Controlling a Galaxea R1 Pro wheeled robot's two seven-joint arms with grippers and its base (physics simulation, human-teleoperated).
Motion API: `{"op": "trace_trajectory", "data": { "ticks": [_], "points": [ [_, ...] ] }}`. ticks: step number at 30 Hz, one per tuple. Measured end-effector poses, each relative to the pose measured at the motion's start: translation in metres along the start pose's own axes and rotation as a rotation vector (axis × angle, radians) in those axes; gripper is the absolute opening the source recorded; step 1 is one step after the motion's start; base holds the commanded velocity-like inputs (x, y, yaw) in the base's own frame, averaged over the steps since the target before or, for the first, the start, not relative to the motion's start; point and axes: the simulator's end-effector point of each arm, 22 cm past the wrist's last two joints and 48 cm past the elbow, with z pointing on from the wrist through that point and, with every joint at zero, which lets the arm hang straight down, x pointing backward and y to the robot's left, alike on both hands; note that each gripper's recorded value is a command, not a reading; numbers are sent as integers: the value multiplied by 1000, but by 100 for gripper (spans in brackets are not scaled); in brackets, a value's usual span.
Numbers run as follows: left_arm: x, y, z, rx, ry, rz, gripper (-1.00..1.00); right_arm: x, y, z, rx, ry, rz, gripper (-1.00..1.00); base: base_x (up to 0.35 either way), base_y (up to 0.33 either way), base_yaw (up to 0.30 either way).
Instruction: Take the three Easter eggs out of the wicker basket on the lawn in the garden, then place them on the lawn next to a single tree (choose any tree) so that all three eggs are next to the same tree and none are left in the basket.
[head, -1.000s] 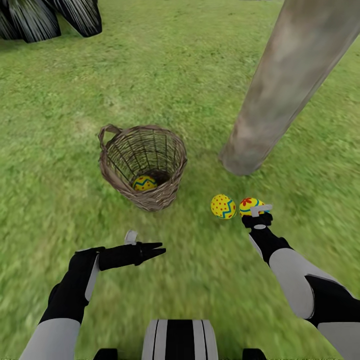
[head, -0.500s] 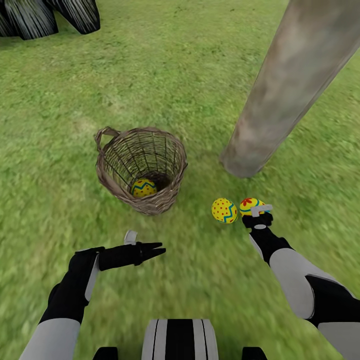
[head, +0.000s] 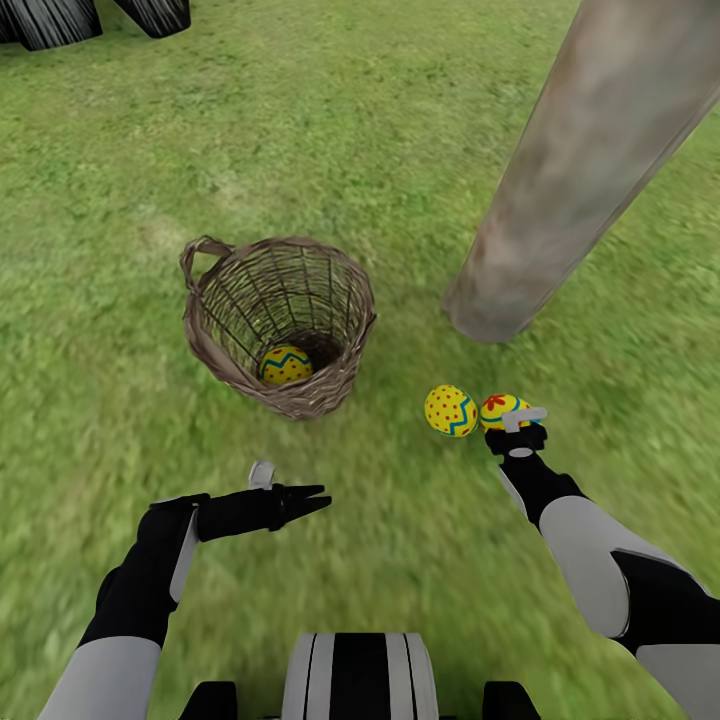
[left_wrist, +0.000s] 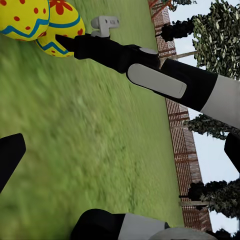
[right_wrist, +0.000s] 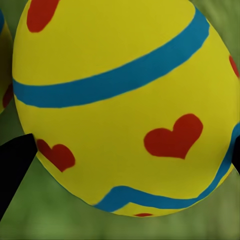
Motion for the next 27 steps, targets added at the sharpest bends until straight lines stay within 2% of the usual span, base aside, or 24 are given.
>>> {"op": "trace_trajectory", "data": {
  "ticks": [4, 5, 11, 17, 22, 27],
  "points": [
    [1, 2, 0, -1, 1, -4, 100, -1, -1, 1, 3, -3, 2, -100, 0, 0, 0],
    [1, 2, 0, -1, 1, -4, 100, -1, -1, 1, 3, -4, 2, 100, 0, 0, 0],
    [-3, -3, -1, 0, -1, 8, 100, -3, 1, -3, -6, -3, 15, 100, 0, 0, 0],
    [-10, -14, -2, 5, -7, 32, 100, -18, -8, -10, 2, -26, 23, 100, 0, 0, 0],
    [-16, -23, -3, 7, -11, 52, 100, -64, -27, -19, 33, -109, 49, 100, 0, 0, 0],
    [-22, -31, -7, 5, -17, 72, 100, -78, -38, -27, 47, -123, 58, 100, 0, 0, 0]
  ]
}}
